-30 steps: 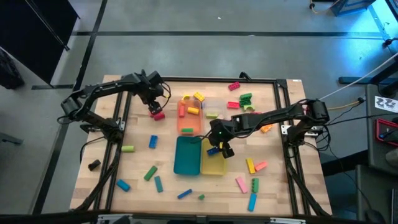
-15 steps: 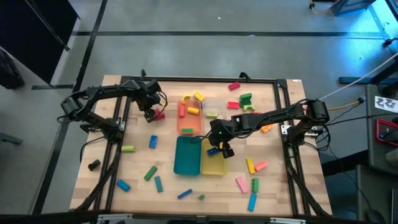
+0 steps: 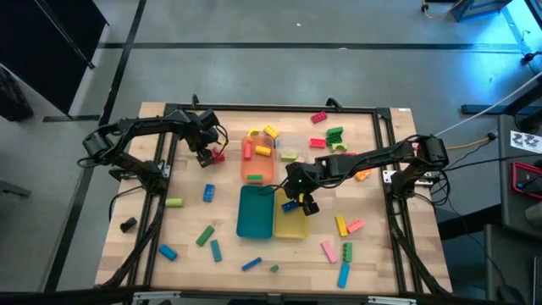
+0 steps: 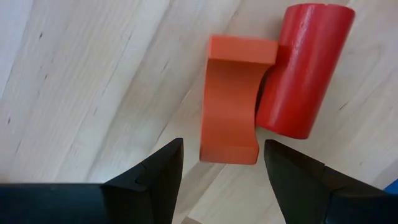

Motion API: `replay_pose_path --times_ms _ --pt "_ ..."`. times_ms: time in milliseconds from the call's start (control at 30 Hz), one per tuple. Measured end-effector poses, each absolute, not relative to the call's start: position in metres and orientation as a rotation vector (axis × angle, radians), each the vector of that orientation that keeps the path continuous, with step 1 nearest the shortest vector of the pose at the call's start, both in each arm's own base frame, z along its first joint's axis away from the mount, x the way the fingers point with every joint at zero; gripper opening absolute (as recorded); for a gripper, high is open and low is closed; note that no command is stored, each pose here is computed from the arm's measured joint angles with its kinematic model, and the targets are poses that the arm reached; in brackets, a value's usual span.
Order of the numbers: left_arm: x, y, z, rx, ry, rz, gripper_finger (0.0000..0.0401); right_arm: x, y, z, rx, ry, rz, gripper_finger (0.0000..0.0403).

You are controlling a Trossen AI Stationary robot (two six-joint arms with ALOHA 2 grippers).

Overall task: Sort blocks by size
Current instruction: Put the orange arch block into the transparent bin

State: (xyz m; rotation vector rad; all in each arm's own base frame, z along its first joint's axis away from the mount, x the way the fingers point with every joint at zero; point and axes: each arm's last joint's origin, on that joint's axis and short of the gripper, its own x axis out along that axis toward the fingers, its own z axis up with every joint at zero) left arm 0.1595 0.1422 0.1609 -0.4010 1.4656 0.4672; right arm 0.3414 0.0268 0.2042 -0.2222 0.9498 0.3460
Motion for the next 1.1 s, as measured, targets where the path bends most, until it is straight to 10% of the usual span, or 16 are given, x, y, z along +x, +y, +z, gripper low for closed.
replay_pose_path --times_ms 500,867,1100 --pt "0.16 0.143 0.154 -0.412 1.492 0.46 0.0205 0.336 0.026 0.201 -0.216 1.012 0.353 0.0195" --pt "0.161 0.144 0.149 -0.421 1.516 0.453 0.012 0.334 0.026 0.221 -0.226 1.044 0.336 0.0195" --pt "0.162 0.144 0.149 -0.42 1.515 0.454 0.0161 0.335 0.026 0.228 -0.225 1.047 0.336 0.0195"
